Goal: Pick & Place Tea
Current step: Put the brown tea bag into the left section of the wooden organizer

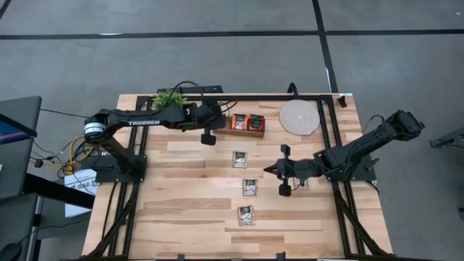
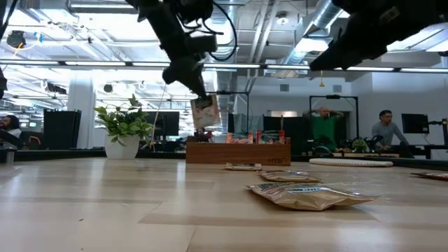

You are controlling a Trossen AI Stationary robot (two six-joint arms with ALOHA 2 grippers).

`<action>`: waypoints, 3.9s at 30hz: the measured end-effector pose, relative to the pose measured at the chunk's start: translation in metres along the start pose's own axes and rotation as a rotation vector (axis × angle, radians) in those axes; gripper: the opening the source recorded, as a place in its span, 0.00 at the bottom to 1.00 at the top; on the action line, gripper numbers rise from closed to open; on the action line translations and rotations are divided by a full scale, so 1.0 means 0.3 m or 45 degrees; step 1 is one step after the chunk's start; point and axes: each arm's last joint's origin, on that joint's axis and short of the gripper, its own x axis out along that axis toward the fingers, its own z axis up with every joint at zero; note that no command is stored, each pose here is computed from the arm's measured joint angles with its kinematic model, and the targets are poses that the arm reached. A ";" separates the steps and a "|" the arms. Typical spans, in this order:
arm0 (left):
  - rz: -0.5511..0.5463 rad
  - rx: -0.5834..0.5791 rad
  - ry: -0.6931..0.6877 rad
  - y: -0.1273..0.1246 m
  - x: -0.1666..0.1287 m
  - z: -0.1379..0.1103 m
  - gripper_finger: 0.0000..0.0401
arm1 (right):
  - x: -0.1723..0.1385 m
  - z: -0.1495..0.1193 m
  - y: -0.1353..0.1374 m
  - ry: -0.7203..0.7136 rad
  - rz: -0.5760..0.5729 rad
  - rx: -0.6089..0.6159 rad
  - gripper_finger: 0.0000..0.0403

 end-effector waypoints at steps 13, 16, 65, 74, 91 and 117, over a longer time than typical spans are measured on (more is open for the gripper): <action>0.032 0.096 0.041 0.062 0.113 -0.045 0.00 | 0.003 0.013 -0.059 -0.004 0.013 0.008 0.01; 0.034 0.094 0.047 0.074 0.128 -0.055 0.00 | 0.004 0.013 -0.062 -0.003 0.010 0.010 0.01; -0.598 -0.402 0.171 -0.439 0.002 0.001 0.00 | -0.062 -0.211 -0.095 1.018 -0.060 0.589 0.14; -0.588 -0.437 0.160 -0.447 0.005 0.001 0.00 | -0.114 -0.255 -0.109 1.296 -0.163 0.636 0.28; -0.586 -0.445 0.138 -0.445 0.005 0.007 0.00 | -0.120 -0.263 -0.116 1.337 -0.230 0.671 0.28; -0.602 -0.417 0.130 -0.470 -0.010 0.014 0.00 | 0.029 -0.338 -0.129 1.583 -0.205 0.539 0.28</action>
